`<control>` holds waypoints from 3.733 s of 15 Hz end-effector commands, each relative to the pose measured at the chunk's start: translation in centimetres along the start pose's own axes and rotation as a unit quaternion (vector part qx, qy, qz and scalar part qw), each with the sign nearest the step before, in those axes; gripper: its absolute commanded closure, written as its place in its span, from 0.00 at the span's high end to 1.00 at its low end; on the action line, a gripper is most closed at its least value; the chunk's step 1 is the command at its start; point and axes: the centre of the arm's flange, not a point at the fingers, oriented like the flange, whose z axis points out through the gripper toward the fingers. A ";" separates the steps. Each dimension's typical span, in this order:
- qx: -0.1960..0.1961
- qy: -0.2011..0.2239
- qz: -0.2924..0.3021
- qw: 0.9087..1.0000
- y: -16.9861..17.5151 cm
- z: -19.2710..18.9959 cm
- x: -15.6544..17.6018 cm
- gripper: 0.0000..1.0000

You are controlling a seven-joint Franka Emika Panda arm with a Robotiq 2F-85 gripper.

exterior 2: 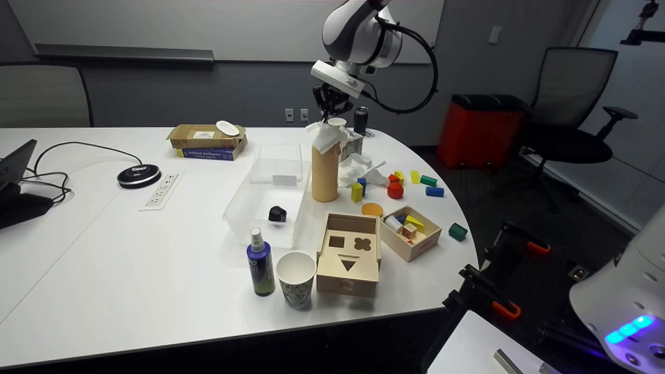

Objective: Pick up the wipe and clean the bottle

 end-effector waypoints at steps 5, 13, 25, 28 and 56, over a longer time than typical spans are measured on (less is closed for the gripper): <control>-0.024 -0.025 0.007 0.999 -0.7 -0.5 -0.8 0.00; -0.031 0.014 0.021 0.999 0.0 -0.6 0.2 0.00; -0.044 -0.007 0.046 0.998 -0.1 0.5 -0.5 0.00; -0.052 -0.016 0.056 0.997 -0.5 0.2 -1.1 0.00; -0.081 0.090 0.201 0.972 10.8 -5.1 16.8 0.00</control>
